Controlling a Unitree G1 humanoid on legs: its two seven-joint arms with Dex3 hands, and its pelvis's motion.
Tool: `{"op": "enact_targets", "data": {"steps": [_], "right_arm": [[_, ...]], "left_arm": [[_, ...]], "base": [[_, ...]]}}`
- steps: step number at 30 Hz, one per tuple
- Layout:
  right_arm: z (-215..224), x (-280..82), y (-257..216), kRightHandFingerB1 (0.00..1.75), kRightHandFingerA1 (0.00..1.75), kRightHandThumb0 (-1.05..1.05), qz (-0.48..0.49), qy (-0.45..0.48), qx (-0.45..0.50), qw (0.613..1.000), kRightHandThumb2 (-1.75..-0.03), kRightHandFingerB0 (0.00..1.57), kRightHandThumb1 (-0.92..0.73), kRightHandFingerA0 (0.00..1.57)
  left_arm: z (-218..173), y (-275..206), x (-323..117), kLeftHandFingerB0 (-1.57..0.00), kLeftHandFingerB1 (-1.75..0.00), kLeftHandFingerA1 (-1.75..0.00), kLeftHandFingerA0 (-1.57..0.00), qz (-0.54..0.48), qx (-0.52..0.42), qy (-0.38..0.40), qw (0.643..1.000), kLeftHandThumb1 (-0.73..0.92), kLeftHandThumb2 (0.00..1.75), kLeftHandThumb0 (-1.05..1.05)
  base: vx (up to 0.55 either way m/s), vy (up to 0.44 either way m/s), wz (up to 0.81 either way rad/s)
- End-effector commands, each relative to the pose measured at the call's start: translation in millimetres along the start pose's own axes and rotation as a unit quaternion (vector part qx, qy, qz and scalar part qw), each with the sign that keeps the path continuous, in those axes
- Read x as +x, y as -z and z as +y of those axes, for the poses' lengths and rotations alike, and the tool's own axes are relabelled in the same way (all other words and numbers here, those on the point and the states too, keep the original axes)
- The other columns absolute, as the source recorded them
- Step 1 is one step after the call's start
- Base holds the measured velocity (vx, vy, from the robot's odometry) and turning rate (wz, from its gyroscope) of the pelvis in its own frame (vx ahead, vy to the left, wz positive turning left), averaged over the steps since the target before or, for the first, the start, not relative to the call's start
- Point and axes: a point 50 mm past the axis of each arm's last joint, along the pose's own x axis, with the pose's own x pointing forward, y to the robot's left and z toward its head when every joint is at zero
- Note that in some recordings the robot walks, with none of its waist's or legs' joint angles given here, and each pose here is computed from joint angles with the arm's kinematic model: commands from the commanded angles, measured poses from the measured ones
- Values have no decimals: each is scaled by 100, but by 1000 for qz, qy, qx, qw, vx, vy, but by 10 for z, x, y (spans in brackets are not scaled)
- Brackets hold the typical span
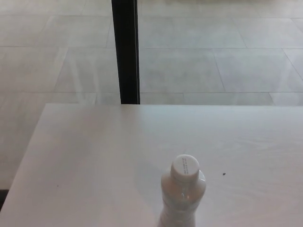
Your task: The robot uses its left hand to to lift the bottle kept on the middle of the desk and tilts it towards its right hand. It then uses its right hand to rotate its cap to open it and places the bottle and cap back on the desk
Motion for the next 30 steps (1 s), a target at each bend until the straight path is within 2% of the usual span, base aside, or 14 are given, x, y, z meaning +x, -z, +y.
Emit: {"op": "enact_targets", "data": {"steps": [1,2,4,11,12,13,15,16,19,20,23,24,26,30], "right_arm": [[-266,62,-351,25,46,-72,-54,28,64,996,-96,0,-62,1],[-336,78,-501,18,31,-79,-80,32,79,993,-101,5,-68,5],[-407,98,-680,10,20,-93,-106,43,92,989,-108,6,-74,7],[-568,-77,-1740,13,11,-91,-288,33,123,949,-114,2,-79,0],[-549,-99,-1797,22,4,-80,-297,26,129,946,-70,0,-91,0],[-424,-193,-2017,30,32,-76,-343,4,137,929,-112,0,-71,0],[-108,-416,-2334,27,42,-81,-451,-14,119,885,-68,7,-92,14],[-5,-484,-2387,29,49,-82,-486,-17,100,868,-106,5,-72,8],[135,-585,-2463,33,50,-80,-518,-25,90,850,-107,4,-71,13],[346,-710,-2576,25,39,-78,-547,-53,86,831,-68,13,-88,24],[558,-811,-2642,26,40,-79,-564,-95,79,817,-65,13,-85,23],[760,-884,-2671,49,50,-37,-572,-126,54,809,-108,0,-47,3],[929,-941,-2677,27,40,-79,-571,-159,43,804,-66,9,-86,21],[1155,-961,-2645,31,54,-82,-555,-200,31,807,-106,0,-67,19]], "left_arm": [[118,-155,-29,-22,-65,-90,-32,-49,-153,5,987,72,61,-80],[155,-300,-46,-3,-63,-75,-15,-78,-165,20,983,61,100,-94],[241,-486,-85,0,-59,-89,0,-110,-161,28,980,77,62,-93],[417,-1651,-457,-1,-40,-51,0,-332,-82,46,939,58,101,-92],[399,-1725,-497,-1,-31,-54,0,-350,-81,50,932,61,103,-99],[283,-2017,-690,-1,-37,-48,0,-414,-83,67,904,54,98,-89],[-20,-2462,-1070,0,-22,-27,0,-501,-45,96,859,57,98,-98],[-121,-2540,-1127,0,-14,-19,0,-513,-45,124,848,53,94,-95],[-280,-2604,-1239,-11,-7,-20,0,-524,-19,160,837,53,93,-91],[-500,-2703,-1372,0,0,-12,0,-557,71,196,804,64,97,-105],[-696,-2769,-1498,0,-3,-14,0,-572,112,228,780,61,97,-103],[-924,-2824,-1581,0,-8,-19,0,-585,115,258,760,55,92,-97],[-1132,-2838,-1645,0,-14,-22,0,-591,69,296,747,48,89,-90],[-1410,-2778,-1707,0,-18,-25,0,-599,25,321,733,50,92,-94]], "base": [[0,0,0],[0,0,0],[0,0,0],[0,0,0],[0,0,0],[0,0,0],[0,0,0],[0,0,0],[0,0,0],[0,0,0],[0,0,0],[0,0,0],[0,0,0],[0,0,0]]}}
